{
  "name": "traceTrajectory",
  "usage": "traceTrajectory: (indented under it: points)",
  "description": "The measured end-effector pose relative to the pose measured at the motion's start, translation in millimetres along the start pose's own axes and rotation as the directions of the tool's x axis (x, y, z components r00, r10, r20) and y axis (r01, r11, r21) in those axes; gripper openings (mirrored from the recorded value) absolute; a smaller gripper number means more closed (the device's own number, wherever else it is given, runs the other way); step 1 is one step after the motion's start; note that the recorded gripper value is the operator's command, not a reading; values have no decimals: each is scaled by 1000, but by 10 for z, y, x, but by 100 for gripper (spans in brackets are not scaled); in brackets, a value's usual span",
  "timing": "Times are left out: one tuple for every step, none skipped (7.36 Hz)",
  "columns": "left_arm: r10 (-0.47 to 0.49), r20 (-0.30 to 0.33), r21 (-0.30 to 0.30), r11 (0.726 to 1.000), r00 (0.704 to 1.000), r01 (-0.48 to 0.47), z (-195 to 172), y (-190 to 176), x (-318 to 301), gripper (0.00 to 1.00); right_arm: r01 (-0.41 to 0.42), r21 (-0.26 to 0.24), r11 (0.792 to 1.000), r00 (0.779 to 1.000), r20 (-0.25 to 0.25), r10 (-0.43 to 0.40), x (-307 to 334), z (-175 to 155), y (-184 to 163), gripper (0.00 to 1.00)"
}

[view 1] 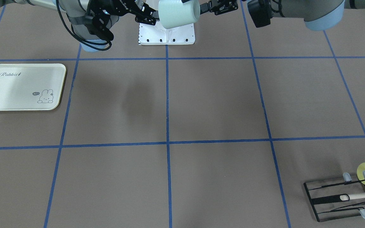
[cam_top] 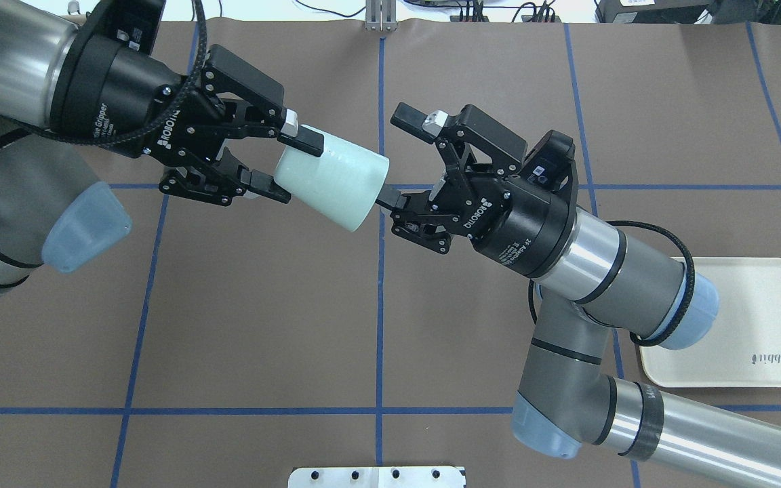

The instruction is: Left arm grabs green cup and hands to right arm on tray

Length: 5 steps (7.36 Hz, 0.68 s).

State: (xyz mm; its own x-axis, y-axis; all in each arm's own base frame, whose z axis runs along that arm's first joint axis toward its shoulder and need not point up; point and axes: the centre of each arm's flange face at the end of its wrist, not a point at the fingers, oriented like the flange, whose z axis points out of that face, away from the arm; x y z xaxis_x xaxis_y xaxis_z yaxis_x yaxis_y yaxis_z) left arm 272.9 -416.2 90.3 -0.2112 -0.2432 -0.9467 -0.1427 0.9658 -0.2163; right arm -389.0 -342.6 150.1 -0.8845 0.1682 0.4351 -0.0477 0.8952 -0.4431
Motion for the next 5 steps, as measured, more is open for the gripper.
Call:
traceTrajectory:
  points:
    - [0,0,-6,1000,1000,0,23,17,4,29,-1,1,1000,1000,3,1,1,22,3,97]
    - [0,0,-10,1000,1000,0,40,27,7,29,-1,1,1000,1000,4,1,1,32,7,92]
    - [0,-1,-13,1000,1000,0,51,35,11,29,-1,1,1000,1000,5,1,-1,34,8,79]
    - [0,-1,-15,1000,1000,0,61,40,10,29,-1,1,1000,1000,5,1,-3,36,10,68]
    - [0,0,-17,1000,1000,0,68,45,9,29,-1,0,1000,1000,6,1,-5,36,12,57]
